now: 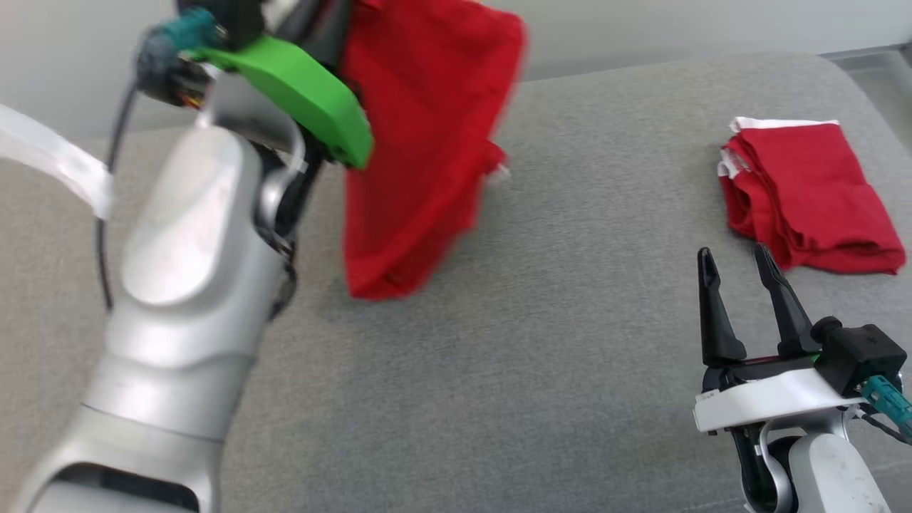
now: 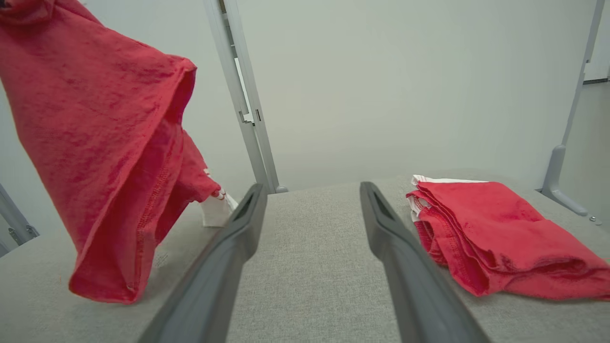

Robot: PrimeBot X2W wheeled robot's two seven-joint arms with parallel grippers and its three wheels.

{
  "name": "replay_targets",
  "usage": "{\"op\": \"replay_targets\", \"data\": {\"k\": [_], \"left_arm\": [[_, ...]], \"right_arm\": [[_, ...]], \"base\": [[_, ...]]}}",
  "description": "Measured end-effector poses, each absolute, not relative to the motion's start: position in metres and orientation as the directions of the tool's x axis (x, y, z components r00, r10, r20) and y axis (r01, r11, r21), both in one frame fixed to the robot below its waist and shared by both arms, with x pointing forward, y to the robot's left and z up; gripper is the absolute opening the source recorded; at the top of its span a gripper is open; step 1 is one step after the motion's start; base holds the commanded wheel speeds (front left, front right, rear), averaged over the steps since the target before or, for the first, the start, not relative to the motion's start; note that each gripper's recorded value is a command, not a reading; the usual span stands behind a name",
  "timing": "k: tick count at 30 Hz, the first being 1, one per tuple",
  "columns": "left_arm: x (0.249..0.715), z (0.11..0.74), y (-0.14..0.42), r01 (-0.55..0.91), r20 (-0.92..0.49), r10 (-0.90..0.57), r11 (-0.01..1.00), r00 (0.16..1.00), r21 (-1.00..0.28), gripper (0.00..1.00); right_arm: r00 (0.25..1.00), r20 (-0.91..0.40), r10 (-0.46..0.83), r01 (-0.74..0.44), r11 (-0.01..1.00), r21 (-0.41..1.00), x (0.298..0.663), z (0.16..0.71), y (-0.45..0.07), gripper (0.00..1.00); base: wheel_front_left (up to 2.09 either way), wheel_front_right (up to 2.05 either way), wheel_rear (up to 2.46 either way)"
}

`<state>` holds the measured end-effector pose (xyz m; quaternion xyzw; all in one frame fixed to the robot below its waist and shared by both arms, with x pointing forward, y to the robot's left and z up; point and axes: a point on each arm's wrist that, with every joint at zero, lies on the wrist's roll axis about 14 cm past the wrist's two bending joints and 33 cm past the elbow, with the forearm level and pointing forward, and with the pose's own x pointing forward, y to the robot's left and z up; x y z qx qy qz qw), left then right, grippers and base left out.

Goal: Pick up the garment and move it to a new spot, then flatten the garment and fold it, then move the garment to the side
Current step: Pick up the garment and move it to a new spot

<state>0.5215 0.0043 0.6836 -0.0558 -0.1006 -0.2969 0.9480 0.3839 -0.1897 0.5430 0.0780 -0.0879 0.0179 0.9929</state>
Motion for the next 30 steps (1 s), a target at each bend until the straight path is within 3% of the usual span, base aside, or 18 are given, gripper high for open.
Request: {"op": "replay_targets", "data": {"k": [3,8,14,21,22,23,24,30], "left_arm": [[0.507,0.664,-0.024,0.625,0.222,-0.594,0.773,0.773,-0.108,0.0],[0.493,0.582,-0.041,0.611,0.08,-0.609,0.765,0.789,-0.201,0.0],[0.486,0.484,-0.004,0.466,-0.105,-0.505,0.845,0.857,-0.261,0.0],[0.453,0.421,0.035,0.317,-0.234,-0.397,0.895,0.888,-0.313,0.0],[0.449,0.418,0.037,0.307,-0.241,-0.388,0.898,0.89,-0.315,0.26],[0.444,0.414,0.04,0.294,-0.245,-0.378,0.902,0.893,-0.317,0.72],[0.44,0.412,0.044,0.281,-0.248,-0.366,0.905,0.897,-0.319,1.0],[0.428,0.426,0.048,0.298,-0.197,-0.358,0.913,0.913,-0.278,1.0]], "right_arm": [[0.984,0.175,-0.008,-0.022,0.986,0.167,0.378,0.541,-0.199,1.0],[0.986,0.162,-0.036,0.006,0.983,0.182,0.378,0.533,-0.207,1.0],[0.992,0.108,-0.066,0.046,0.982,0.183,0.38,0.513,-0.216,1.0],[0.997,0.073,-0.029,0.015,0.983,0.184,0.387,0.5,-0.204,1.0],[0.997,0.072,-0.021,0.008,0.983,0.183,0.388,0.5,-0.201,1.0],[0.998,0.07,-0.01,-0.003,0.983,0.182,0.389,0.499,-0.198,1.0],[0.998,0.069,0.001,-0.014,0.983,0.182,0.391,0.498,-0.194,1.0],[0.995,0.087,0.049,-0.064,0.982,0.179,0.395,0.503,-0.178,1.0]], "base": [[0.0,0.0,0.0],[0.0,0.0,0.0],[0.0,0.0,0.0],[0.0,0.0,0.0],[0.0,0.0,0.0],[0.0,0.0,0.0],[0.0,0.0,0.0],[0.0,0.0,0.0]]}}
